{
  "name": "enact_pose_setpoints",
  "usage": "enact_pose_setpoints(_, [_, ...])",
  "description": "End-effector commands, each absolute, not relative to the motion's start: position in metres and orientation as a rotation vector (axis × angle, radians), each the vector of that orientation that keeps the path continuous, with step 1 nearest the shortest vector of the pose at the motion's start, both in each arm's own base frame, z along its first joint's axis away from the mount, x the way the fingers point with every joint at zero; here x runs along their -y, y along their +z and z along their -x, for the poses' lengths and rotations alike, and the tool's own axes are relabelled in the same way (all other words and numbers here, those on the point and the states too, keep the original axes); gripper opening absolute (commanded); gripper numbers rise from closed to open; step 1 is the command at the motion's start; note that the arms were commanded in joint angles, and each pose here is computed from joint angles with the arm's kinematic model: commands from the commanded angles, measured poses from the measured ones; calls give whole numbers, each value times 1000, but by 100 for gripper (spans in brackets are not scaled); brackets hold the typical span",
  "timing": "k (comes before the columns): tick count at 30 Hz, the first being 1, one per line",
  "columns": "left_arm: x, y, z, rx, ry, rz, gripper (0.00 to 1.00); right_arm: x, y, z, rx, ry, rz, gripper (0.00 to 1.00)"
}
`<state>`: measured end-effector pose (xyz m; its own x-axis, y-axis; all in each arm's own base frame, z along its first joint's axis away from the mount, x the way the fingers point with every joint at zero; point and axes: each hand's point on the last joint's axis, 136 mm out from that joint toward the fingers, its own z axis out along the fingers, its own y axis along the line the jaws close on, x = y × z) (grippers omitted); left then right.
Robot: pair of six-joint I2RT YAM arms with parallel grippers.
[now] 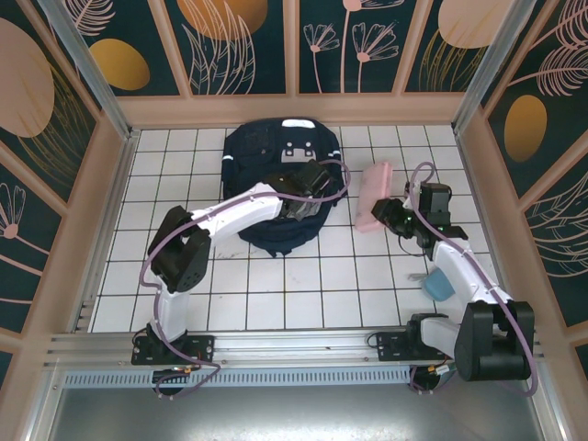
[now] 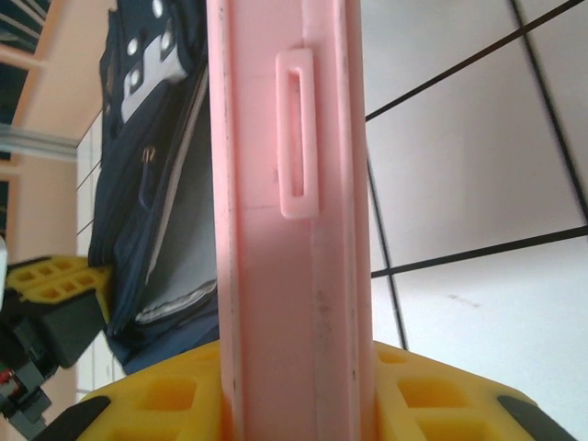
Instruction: Pack the student bag
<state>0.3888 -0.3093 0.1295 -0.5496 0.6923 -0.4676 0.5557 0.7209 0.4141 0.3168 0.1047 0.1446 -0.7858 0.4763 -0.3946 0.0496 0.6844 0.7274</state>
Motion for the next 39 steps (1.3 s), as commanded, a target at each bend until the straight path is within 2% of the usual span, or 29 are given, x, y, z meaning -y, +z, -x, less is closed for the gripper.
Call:
enact_pose_setpoints(1, [293,202,-413,-2149,297,-705,0,-137,163,-311,-2273,1170,-274,18])
enact_pose_setpoints(11, [287,251,-406,-2020,182,-591,0,-199,176,-288,-2284,1467,-153,19])
enact_pose_setpoints(22, [297,278,-395,-1947,104,-577,0,-260,168,-300,-2362,1489,-184,21])
enact_pose_setpoints(35, [298,306,-377,-1912,-16,-540,0,-336,160,-386,-2292,1465,-348,18])
enact_pose_setpoints(39, [298,310,-377,-1913,-33,-516,0,-342,156,-406,-2212,1398,-435,17])
